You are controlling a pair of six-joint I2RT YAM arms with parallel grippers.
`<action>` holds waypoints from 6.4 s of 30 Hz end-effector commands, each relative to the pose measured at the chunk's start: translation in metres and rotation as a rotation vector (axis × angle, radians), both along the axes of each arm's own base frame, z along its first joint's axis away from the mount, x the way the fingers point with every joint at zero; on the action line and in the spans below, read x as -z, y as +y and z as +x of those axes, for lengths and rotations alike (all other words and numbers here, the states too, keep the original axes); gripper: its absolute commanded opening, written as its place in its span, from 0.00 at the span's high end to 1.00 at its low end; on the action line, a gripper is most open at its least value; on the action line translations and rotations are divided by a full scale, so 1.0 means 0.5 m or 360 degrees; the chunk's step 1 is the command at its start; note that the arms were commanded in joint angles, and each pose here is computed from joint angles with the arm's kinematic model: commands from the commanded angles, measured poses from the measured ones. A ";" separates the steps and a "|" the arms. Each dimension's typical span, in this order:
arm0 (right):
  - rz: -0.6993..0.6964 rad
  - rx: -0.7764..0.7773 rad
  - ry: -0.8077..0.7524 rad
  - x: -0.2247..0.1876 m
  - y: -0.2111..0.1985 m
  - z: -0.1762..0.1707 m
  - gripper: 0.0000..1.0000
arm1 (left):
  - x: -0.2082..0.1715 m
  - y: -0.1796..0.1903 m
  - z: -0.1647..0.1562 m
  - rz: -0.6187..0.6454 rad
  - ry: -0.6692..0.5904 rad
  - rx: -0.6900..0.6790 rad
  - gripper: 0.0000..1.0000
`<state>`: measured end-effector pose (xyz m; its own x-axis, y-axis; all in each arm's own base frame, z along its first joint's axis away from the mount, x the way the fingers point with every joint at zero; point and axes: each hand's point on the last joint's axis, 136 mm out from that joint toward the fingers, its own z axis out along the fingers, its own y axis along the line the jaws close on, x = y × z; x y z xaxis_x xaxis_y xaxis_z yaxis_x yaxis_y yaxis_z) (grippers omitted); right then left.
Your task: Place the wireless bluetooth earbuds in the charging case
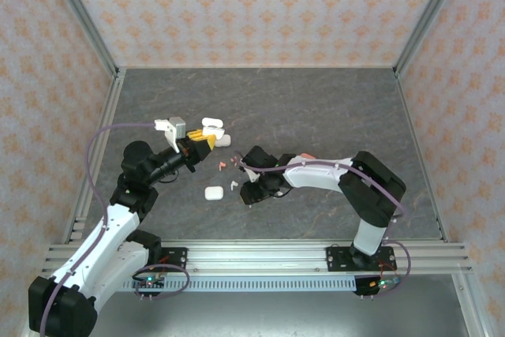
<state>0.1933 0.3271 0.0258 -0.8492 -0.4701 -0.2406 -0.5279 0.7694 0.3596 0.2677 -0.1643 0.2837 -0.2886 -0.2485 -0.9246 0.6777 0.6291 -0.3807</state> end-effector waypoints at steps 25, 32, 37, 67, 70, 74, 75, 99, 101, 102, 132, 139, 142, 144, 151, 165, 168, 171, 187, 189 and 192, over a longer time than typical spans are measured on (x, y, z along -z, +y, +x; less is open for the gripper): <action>-0.0003 -0.0013 -0.0162 -0.052 -0.029 -0.002 0.81 | -0.009 -0.002 -0.006 0.0020 -0.0049 0.0025 1.00; 0.0232 0.0114 -0.0689 -0.256 -0.046 0.074 0.81 | -0.018 -0.024 -0.022 -0.0007 -0.0074 0.0111 1.00; 0.0456 0.0173 -0.1102 -0.447 -0.064 0.108 0.81 | -0.031 -0.061 -0.041 -0.0011 -0.0144 0.0213 1.00; 0.0943 -0.0153 -0.1303 -0.631 0.041 0.080 0.81 | -0.050 -0.136 -0.067 0.0006 -0.0232 0.0412 1.00; 0.0950 -0.0168 -0.1276 -0.626 0.042 0.073 0.81 | -0.050 -0.135 -0.068 0.0008 -0.0238 0.0413 1.00; 0.0934 -0.0177 -0.1237 -0.616 0.040 0.067 0.81 | -0.051 -0.135 -0.069 0.0009 -0.0240 0.0413 1.00; 0.0932 -0.0183 -0.1225 -0.613 0.040 0.065 0.81 | -0.052 -0.134 -0.069 0.0008 -0.0244 0.0412 1.00; 0.0961 0.0201 -0.1161 -0.673 -0.074 0.102 0.40 | -0.051 -0.124 -0.069 0.0011 -0.0283 0.0358 1.00; 0.0826 0.0338 -0.1112 -0.636 -0.115 0.116 0.39 | -0.051 -0.122 -0.069 0.0016 -0.0291 0.0347 1.00; 0.0755 0.0400 -0.1072 -0.610 -0.135 0.121 0.39 | -0.051 -0.121 -0.069 0.0018 -0.0293 0.0343 1.00; -0.0140 0.1052 -0.0024 -0.019 -0.186 0.046 0.57 | -0.049 -0.120 -0.084 0.0015 -0.0344 0.0355 1.00; -0.0190 0.1027 -0.0021 0.003 -0.180 0.045 0.63 | -0.048 -0.118 -0.086 0.0023 -0.0343 0.0349 1.00; -0.0212 0.1013 -0.0026 0.009 -0.179 0.046 0.65 | -0.047 -0.118 -0.086 0.0027 -0.0341 0.0347 1.00; -0.0217 0.1008 -0.0029 0.011 -0.177 0.047 0.67 | -0.047 -0.118 -0.086 0.0029 -0.0340 0.0346 1.00; -0.0231 0.0972 -0.0046 0.012 -0.176 0.048 0.76 | -0.046 -0.116 -0.085 0.0037 -0.0338 0.0336 1.00; -0.0128 0.0457 -0.0717 -0.195 -0.197 0.102 0.81 | -0.050 -0.118 -0.084 -0.0054 -0.0270 0.0348 1.00; -0.0030 0.0291 -0.0960 -0.285 -0.192 0.112 0.80 | -0.060 -0.120 -0.088 -0.0094 -0.0271 0.0372 1.00; 0.0098 0.0161 -0.1230 -0.391 -0.192 0.112 0.81 | -0.071 -0.121 -0.089 -0.0134 -0.0278 0.0383 1.00; 0.0443 -0.0444 -0.1945 -0.695 -0.128 0.072 0.80 | -0.137 -0.150 -0.108 -0.0279 -0.0337 0.0516 1.00; 0.0469 -0.0485 -0.1967 -0.703 -0.120 0.067 0.80 | -0.137 -0.155 -0.108 -0.0277 -0.0327 0.0530 1.00; 0.0519 -0.0551 -0.1985 -0.709 -0.105 0.056 0.80 | -0.137 -0.159 -0.106 -0.0283 -0.0317 0.0540 1.00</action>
<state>0.2307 0.2640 0.3585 0.0692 -0.4189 -0.9054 -0.7677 0.5572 -0.3165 0.2229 -0.2418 0.3215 -0.2632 -0.2878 -0.9208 0.8693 0.3431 -0.3557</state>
